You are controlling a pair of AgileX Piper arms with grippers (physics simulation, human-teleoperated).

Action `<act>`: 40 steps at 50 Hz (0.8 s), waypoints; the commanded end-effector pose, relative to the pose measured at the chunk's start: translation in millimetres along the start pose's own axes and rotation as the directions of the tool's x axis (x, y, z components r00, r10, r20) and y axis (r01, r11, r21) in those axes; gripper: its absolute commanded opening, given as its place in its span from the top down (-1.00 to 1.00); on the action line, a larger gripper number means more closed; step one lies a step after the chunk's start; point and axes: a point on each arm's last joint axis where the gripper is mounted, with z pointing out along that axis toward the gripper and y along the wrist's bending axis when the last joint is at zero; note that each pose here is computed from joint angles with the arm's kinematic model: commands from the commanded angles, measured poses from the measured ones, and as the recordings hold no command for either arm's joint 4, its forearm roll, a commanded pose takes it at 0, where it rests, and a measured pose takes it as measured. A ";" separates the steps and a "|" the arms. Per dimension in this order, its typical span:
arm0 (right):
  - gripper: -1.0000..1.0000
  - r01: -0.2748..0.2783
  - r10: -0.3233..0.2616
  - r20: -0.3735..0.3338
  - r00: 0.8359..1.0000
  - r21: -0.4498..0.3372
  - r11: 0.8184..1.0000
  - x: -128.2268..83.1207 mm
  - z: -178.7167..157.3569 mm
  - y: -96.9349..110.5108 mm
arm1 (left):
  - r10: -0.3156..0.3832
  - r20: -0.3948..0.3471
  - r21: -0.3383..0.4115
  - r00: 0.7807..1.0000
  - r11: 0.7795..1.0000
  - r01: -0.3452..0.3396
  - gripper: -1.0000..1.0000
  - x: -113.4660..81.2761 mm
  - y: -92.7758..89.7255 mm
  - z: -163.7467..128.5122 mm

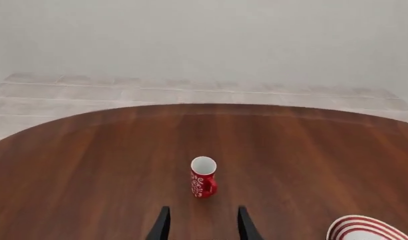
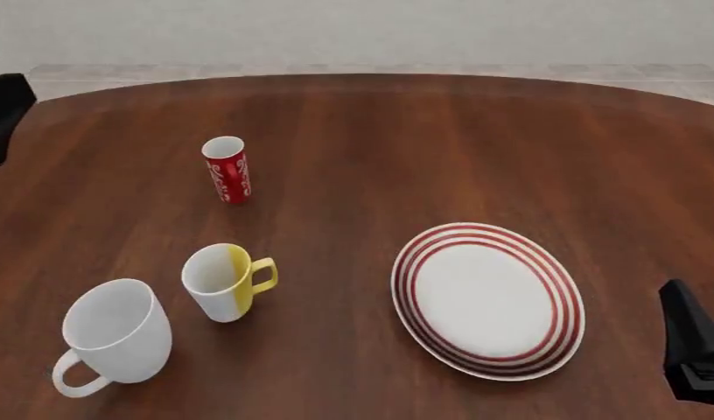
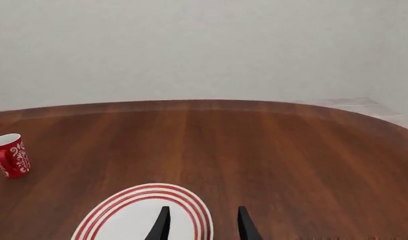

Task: Pick up the red mug and put it on the plate

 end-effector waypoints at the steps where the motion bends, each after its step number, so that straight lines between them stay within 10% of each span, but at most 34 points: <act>1: -1.00 -0.004 0.004 0.000 1.000 0.003 1.000 0.0 0.0 -0.2 | -0.026 -0.067 0.030 0.997 0.999 0.028 -1.00 -21.5 -7.5 26.7; 25: -1.00 -0.017 0.017 0.001 1.000 0.014 1.000 0.0 0.0 -0.8 | -0.159 -0.171 -0.146 0.972 0.980 0.134 -1.00 -54.6 20.1 93.9; 40: -1.00 -0.018 0.018 0.000 1.000 0.013 1.000 0.1 0.0 -0.7 | -0.112 -0.194 -0.059 0.975 0.993 0.102 -1.00 -55.3 1.6 125.3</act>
